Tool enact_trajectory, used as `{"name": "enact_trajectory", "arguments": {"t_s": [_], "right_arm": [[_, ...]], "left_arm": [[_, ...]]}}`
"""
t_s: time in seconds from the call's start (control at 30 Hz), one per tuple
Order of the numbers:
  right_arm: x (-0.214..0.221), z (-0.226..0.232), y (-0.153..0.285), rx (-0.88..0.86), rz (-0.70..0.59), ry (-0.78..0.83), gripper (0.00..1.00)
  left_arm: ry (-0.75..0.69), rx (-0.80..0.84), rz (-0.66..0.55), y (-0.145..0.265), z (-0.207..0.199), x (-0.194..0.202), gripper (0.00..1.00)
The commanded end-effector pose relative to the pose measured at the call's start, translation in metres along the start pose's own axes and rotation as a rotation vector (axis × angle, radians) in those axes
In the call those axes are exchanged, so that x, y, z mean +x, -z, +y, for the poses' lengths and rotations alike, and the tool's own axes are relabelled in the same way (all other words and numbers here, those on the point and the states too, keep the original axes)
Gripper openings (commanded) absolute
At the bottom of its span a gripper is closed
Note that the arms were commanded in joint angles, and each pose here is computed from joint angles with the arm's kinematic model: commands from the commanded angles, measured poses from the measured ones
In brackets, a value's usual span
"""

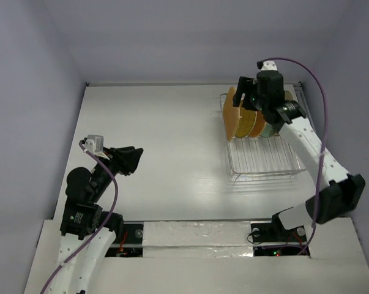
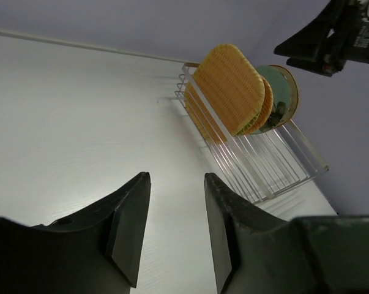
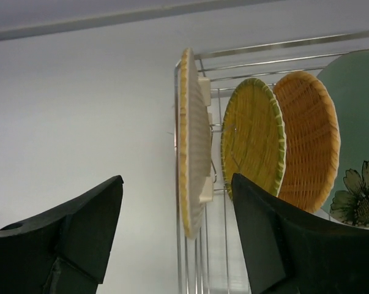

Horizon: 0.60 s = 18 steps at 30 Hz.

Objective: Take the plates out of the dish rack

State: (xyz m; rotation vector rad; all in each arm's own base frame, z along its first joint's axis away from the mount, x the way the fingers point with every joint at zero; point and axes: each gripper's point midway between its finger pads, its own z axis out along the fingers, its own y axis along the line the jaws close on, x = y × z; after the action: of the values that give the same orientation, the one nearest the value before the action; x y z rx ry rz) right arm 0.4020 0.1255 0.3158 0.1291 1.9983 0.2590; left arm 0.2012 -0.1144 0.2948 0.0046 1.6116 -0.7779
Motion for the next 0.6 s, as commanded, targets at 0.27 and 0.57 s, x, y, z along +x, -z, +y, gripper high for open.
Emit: {"name": "enact_trajectory", "arguments": {"t_s": [0.27,0.57], "right_arm": [[0.018,-0.01,-0.074,0.157,0.104,0.138,0.59],[0.033,-0.018,-0.089,0.254,0.144,0.2,0.09]], "left_arm": [[-0.007,0.015,-0.042,-0.001,-0.001,-0.009,0.47],[-0.014,0.027,-0.049,0.0,-0.003,-0.01,0.48]]}}
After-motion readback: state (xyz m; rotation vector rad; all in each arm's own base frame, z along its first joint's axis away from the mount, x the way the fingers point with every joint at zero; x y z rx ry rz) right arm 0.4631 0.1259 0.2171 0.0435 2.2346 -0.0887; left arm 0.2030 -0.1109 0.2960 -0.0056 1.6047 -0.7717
